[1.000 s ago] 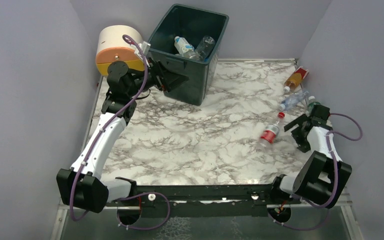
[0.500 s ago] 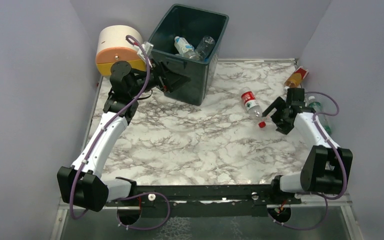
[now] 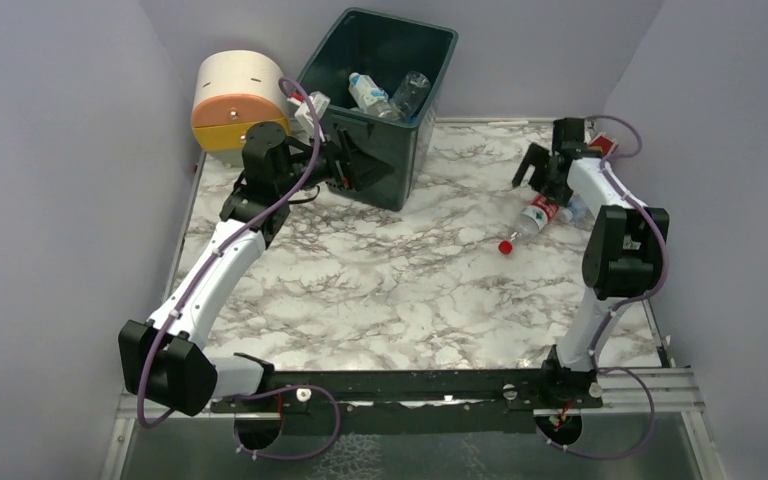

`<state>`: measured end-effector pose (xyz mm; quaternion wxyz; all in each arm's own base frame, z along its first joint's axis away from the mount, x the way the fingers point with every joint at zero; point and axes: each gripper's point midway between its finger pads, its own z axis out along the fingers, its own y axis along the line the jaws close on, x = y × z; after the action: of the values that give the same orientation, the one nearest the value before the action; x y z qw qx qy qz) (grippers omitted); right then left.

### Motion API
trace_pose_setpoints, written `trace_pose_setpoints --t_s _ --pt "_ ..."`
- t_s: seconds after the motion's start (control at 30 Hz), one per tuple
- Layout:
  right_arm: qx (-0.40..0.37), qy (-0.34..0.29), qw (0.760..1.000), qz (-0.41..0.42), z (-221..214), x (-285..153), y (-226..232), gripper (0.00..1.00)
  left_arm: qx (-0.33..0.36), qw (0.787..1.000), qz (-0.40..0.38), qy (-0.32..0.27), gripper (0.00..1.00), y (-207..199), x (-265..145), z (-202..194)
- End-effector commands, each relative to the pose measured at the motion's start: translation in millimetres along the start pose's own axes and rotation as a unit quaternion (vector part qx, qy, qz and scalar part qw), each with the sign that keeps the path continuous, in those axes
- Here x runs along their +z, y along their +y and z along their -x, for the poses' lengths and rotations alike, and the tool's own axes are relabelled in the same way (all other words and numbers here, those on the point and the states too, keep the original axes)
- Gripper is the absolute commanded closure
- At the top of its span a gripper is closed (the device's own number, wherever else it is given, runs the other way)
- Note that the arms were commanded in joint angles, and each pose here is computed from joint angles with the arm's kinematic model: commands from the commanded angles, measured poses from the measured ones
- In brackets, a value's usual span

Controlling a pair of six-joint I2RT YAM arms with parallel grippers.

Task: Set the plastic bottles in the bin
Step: Adjust the plastic bottle at the center of the board.

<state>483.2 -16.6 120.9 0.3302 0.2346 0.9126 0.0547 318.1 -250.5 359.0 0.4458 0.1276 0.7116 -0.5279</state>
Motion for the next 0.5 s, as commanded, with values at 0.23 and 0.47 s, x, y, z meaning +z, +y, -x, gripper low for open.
trace_pose_setpoints --t_s 0.23,0.47 --pt "-0.019 0.056 0.997 -0.047 -74 -27 -43 0.05 0.019 1.000 0.011 0.015 0.03 -11 19 -11" --pt "-0.026 0.067 0.997 -0.026 -93 -32 -43 0.05 0.025 0.999 0.005 0.022 0.03 -21 24 -17"
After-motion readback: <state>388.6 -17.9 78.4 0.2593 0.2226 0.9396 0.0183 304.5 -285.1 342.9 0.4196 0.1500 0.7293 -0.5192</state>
